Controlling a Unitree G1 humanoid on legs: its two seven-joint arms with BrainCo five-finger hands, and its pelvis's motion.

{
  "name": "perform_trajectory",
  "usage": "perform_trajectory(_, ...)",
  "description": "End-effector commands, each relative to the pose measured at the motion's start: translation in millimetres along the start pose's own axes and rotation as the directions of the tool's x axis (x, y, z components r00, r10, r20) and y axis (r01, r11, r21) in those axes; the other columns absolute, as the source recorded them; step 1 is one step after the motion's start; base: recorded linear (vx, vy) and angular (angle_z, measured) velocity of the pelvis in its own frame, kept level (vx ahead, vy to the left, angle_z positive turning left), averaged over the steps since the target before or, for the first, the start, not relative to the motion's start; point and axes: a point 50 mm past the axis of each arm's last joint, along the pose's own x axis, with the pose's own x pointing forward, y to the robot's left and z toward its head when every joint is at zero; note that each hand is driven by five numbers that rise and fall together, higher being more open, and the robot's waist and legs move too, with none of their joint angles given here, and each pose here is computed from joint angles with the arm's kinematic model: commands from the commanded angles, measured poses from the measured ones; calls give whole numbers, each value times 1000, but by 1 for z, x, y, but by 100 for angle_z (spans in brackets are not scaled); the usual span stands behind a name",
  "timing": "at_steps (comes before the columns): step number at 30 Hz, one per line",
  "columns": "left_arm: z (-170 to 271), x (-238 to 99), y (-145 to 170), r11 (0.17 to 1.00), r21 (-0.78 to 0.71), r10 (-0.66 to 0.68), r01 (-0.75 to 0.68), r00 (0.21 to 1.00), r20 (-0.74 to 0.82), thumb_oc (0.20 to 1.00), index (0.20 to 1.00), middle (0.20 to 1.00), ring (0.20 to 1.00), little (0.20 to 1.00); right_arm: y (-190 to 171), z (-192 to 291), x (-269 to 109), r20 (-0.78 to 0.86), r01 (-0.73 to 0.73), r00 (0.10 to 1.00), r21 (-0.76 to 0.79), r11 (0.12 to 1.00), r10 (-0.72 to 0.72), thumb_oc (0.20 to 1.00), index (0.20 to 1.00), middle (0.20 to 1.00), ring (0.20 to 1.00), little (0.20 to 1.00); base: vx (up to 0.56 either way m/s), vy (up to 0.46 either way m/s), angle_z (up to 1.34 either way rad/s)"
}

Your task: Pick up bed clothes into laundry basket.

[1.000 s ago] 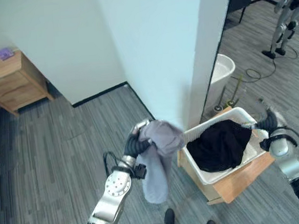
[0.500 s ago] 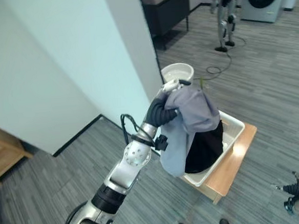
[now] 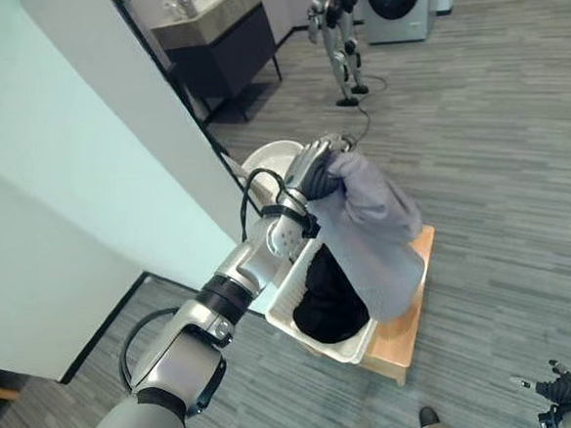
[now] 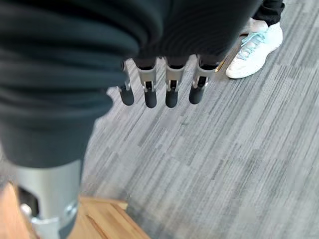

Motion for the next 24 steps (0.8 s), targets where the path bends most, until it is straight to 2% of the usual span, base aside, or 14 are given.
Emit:
perform_trajectory(1,-3,27,76,965,150,218,-217,976,12,200,200,200,200,200,-11,16,3,91,24,996,27,999,-27,1000,1000,1000,1000,1000,7,19,-8)
perform_trajectory(8,-12,26,88,931,312,191,-187,981,16,200,200,200,200,200,-12,6,3,46,23,999,28,999,-24,1000,1000,1000,1000,1000,2,13,-4)
perform_trajectory(11,-16,22,78,942,289,178,-170,984,-1,200,200,200,200,200,-5,-3,1,14,8,1000,27,1000,-8,1000,1000,1000,1000,1000,6,7,8)
perform_trajectory(12,-16,17,65,954,263,149,-144,989,1,200,200,200,200,200,-1,-7,-1,1,-4,1000,22,1000,4,1000,1000,1000,1000,1000,6,1,10)
perform_trajectory(13,-16,17,65,954,263,148,-143,989,1,200,200,200,200,200,-1,-7,-1,0,-4,1000,21,1000,4,1000,1000,1000,1000,1000,2,3,9)
perform_trajectory(16,-14,3,22,985,159,64,-61,998,-12,200,200,200,200,200,7,-9,-2,-10,-22,1000,29,999,22,1000,1000,1000,1000,1000,-6,6,6)
perform_trajectory(18,-15,-19,-24,999,-48,-18,14,997,-76,200,200,200,200,200,12,-12,-4,-24,-27,999,40,999,28,1000,1000,1000,1000,1000,-6,2,8)
perform_trajectory(19,-15,-19,-24,999,-48,-18,15,997,-76,291,291,291,291,291,12,-12,-4,-24,-27,999,40,999,28,1000,1000,1000,1000,1000,-6,-1,9)
perform_trajectory(20,-8,-40,-64,950,-307,-103,60,987,-126,1000,1000,1000,1000,1000,17,-13,-5,-37,-28,999,66,997,31,1000,1000,1000,1000,1000,-6,-2,7)
perform_trajectory(22,2,-62,-96,852,-515,-193,91,970,-148,1000,1000,1000,1000,1000,21,-15,-6,-54,-33,998,86,996,38,1000,1000,1000,1000,1000,-9,-4,10)
perform_trajectory(24,8,-79,-116,767,-635,-250,91,954,-166,1000,1000,1000,1000,1000,26,-17,-6,-70,-46,996,94,994,53,1000,1000,1000,1000,1000,-13,-8,14)
